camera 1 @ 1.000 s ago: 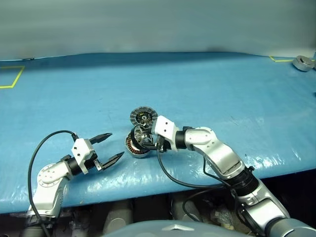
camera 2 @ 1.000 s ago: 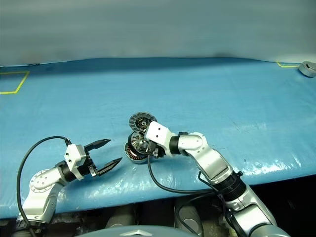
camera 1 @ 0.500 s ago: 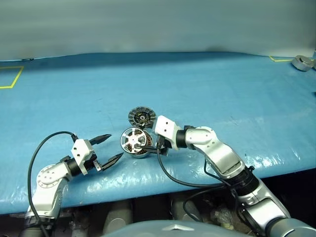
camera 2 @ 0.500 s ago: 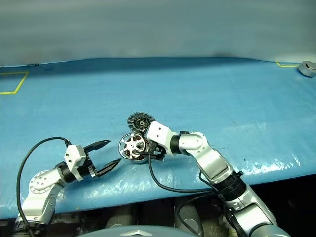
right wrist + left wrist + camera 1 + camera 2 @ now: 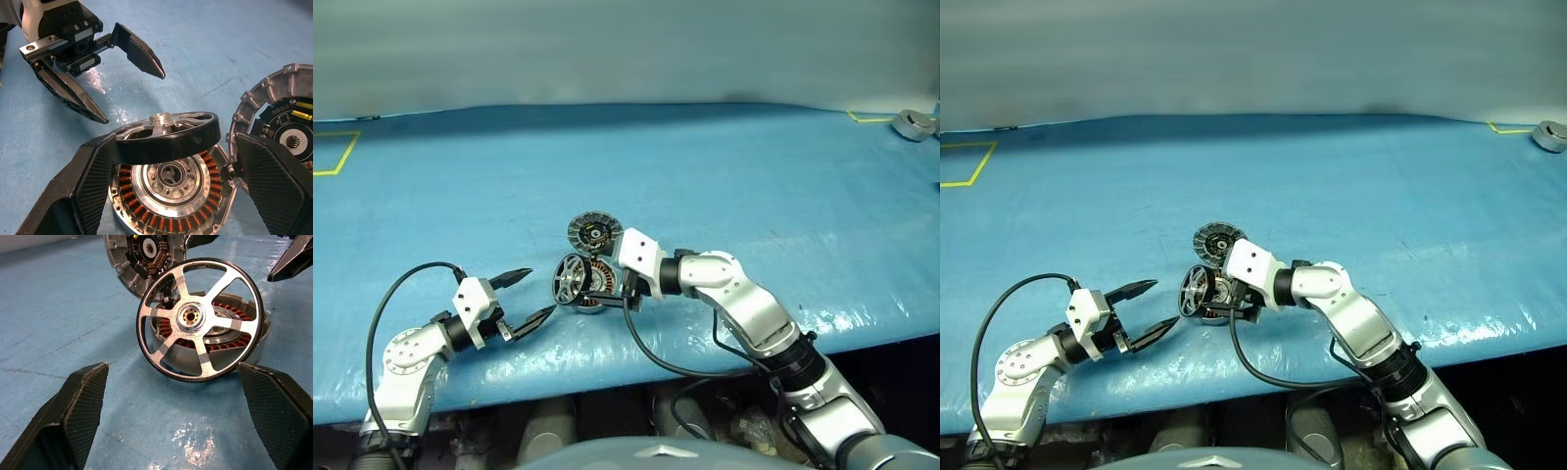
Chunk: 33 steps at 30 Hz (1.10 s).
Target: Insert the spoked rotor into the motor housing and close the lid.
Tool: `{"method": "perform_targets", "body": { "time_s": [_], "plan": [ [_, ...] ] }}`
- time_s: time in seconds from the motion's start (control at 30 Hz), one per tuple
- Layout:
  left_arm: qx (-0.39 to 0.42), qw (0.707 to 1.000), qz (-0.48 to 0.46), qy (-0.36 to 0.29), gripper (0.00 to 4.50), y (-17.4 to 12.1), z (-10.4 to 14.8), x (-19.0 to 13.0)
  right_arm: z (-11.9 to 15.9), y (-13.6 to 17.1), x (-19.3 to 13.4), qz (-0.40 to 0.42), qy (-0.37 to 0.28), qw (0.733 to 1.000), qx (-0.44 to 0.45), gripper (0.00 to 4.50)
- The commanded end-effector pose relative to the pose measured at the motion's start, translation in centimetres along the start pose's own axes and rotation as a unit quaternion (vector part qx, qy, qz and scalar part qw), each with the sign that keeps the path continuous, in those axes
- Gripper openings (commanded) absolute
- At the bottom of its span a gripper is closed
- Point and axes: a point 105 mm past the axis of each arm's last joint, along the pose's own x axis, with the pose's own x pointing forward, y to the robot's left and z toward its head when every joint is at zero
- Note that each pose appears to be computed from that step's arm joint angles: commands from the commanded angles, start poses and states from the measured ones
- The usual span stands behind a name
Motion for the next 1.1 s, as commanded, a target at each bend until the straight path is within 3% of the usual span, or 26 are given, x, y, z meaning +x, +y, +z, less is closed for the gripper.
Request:
{"method": "perform_targets", "body": {
  "time_s": [0.03, 0.27, 0.5, 0.83, 1.1],
  "plan": [
    [0.013, 1.000, 0.009, -0.006, 4.50, 0.5, 0.7, -0.3, 2.3, -0.1, -0.5, -0.007, -0.042, 0.999, -0.023, 4.09],
    [0.011, 1.000, 0.014, -0.006, 4.50, 0.5, 0.6, -0.5, 3.7, 0.2, 0.1, -0.004, -0.064, 0.996, -0.065, 4.09],
    [0.010, 1.000, 0.019, -0.004, 4.50, 0.6, 0.5, -0.8, 2.9, 1.8, 2.8, 0.026, 0.006, 0.980, -0.197, 4.09],
    [0.015, 1.000, 0.022, -0.008, 4.50, 0.6, 0.4, -0.5, 5.0, 2.0, 5.0, 0.057, 0.033, 0.975, -0.213, 4.09],
    [0.012, 0.999, 0.032, -0.006, 4.50, 0.1, -0.3, -0.6, 2.6, 1.3, 6.2, 0.048, 0.116, 0.963, -0.240, 4.09]
  ]
}}
